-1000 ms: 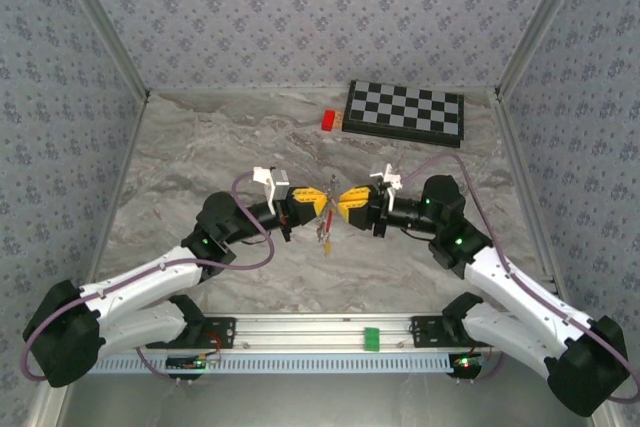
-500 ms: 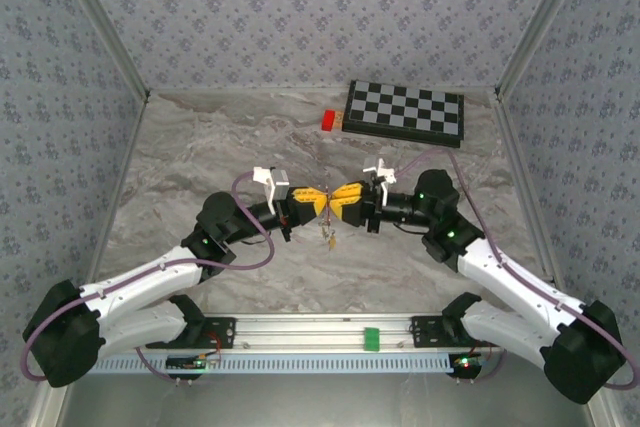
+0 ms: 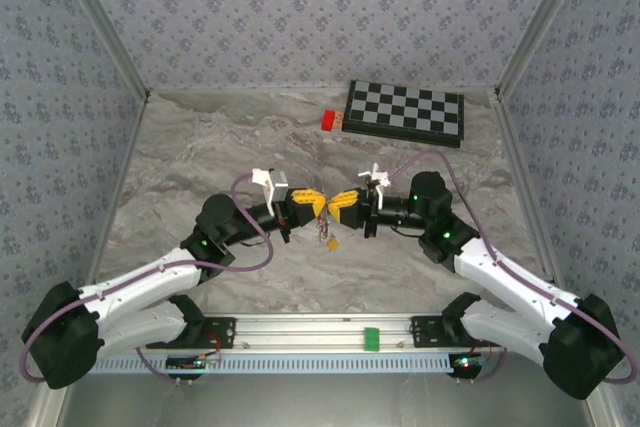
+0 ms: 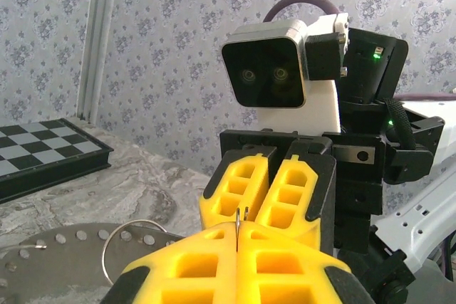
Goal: Put the keys on the keyring
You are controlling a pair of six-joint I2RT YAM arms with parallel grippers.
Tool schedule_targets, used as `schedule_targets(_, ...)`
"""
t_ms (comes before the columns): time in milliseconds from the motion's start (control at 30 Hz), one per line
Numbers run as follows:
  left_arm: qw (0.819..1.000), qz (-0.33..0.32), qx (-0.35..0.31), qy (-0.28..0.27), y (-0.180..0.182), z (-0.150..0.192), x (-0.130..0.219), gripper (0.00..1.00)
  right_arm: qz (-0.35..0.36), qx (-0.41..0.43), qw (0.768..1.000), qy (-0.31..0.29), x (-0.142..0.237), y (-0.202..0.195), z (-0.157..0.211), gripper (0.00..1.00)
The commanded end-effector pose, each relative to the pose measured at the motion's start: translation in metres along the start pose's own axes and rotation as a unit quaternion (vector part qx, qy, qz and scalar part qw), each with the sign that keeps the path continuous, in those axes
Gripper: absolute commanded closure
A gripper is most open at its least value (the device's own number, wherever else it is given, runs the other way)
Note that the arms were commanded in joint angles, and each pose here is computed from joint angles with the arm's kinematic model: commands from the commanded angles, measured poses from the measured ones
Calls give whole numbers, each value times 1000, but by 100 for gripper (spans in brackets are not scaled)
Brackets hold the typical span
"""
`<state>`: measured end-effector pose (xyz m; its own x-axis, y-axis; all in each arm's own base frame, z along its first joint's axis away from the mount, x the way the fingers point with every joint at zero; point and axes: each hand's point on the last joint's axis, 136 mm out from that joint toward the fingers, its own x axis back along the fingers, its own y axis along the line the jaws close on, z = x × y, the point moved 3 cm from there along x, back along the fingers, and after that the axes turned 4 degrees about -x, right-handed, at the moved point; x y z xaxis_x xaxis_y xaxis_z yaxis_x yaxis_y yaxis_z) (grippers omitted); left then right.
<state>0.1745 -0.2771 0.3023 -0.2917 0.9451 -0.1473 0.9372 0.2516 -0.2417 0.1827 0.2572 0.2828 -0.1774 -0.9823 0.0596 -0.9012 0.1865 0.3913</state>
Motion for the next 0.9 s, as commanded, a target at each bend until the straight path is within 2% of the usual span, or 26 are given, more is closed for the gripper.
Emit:
schedule_targets(0, 999, 18, -14, -48, -10, -24, 0, 100, -7, -5, 1000, 10, -3, 3, 9, 87)
schedule_targets(167, 999, 17, -9, -47, -9, -22, 0, 100, 8, 4, 1000, -3, 2, 3, 4, 77)
schedule_targets(567, 998, 2, -4, -56, -4, -23, -1, 100, 35, 31, 993, -105, 25, 6, -39, 74)
schedule_targets(867, 998, 3, -2, -57, -4, -24, -2, 100, -36, 12, 994, -100, 8, 14, -46, 73)
